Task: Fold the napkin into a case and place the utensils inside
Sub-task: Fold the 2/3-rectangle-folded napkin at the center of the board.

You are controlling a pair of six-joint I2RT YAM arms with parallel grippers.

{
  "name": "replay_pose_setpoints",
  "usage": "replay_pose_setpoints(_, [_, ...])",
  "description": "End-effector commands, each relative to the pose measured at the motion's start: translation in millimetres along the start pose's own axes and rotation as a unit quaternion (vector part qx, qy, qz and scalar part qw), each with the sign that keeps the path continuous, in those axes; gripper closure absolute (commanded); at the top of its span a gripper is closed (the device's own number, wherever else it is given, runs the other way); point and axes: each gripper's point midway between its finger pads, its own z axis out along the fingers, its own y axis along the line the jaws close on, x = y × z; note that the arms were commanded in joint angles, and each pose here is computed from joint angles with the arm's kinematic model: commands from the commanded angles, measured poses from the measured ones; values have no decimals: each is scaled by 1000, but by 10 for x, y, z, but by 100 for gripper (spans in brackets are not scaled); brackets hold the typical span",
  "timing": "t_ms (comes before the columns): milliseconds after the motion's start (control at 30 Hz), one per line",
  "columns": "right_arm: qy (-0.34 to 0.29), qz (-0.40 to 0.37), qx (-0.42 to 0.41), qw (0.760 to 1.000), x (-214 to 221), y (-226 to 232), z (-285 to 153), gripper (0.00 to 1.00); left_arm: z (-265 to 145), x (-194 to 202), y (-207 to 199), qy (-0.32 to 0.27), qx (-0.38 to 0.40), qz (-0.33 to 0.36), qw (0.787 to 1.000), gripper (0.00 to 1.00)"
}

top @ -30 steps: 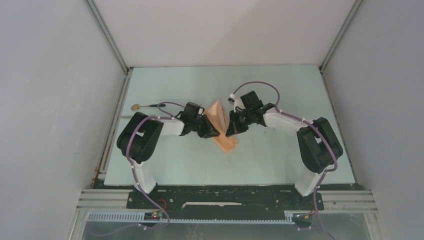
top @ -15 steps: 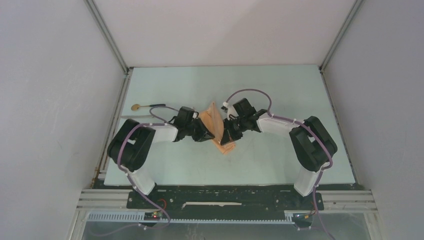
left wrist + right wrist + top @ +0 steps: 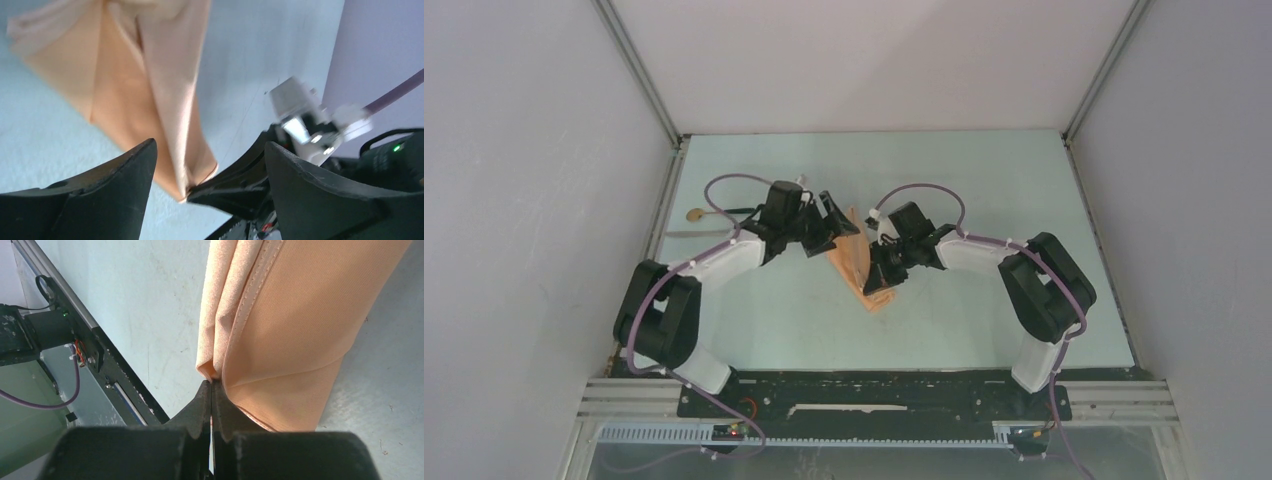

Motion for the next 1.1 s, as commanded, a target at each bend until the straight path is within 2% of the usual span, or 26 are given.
replay_pose_setpoints(0, [-9, -8, -13, 1000, -34, 88, 17, 100, 208, -153, 37, -5, -66, 38, 997, 16])
replay_pose_setpoints(200, [-10, -7, -6, 1000, -29, 62, 8, 100, 489, -140, 112, 32, -133, 54, 989, 30])
replay_pose_setpoints(367, [-11, -9, -9, 1000, -22, 70, 8, 100, 484, -195, 202, 13, -156, 68, 985, 34])
replay_pose_setpoints(533, [-13, -6, -12, 1000, -6, 69, 14, 100, 652, -131, 151, 33, -129, 53, 990, 35])
replay_pose_setpoints(633, [-11, -8, -4, 1000, 23, 64, 11, 100, 709, -118, 148, 36, -119, 50, 991, 44])
replay_pose_setpoints(733, [-6, -15, 7, 1000, 76, 65, 25, 100, 656, -137, 155, 25, -105, 41, 993, 63])
replay_pose_setpoints(900, [3, -18, 7, 1000, 148, 91, 61, 100, 557, -139, 210, 6, -74, 18, 997, 73])
replay_pose_setpoints(1067, [2, -9, 16, 1000, 177, 61, 49, 100, 443, -120, 246, -19, -33, 4, 999, 75])
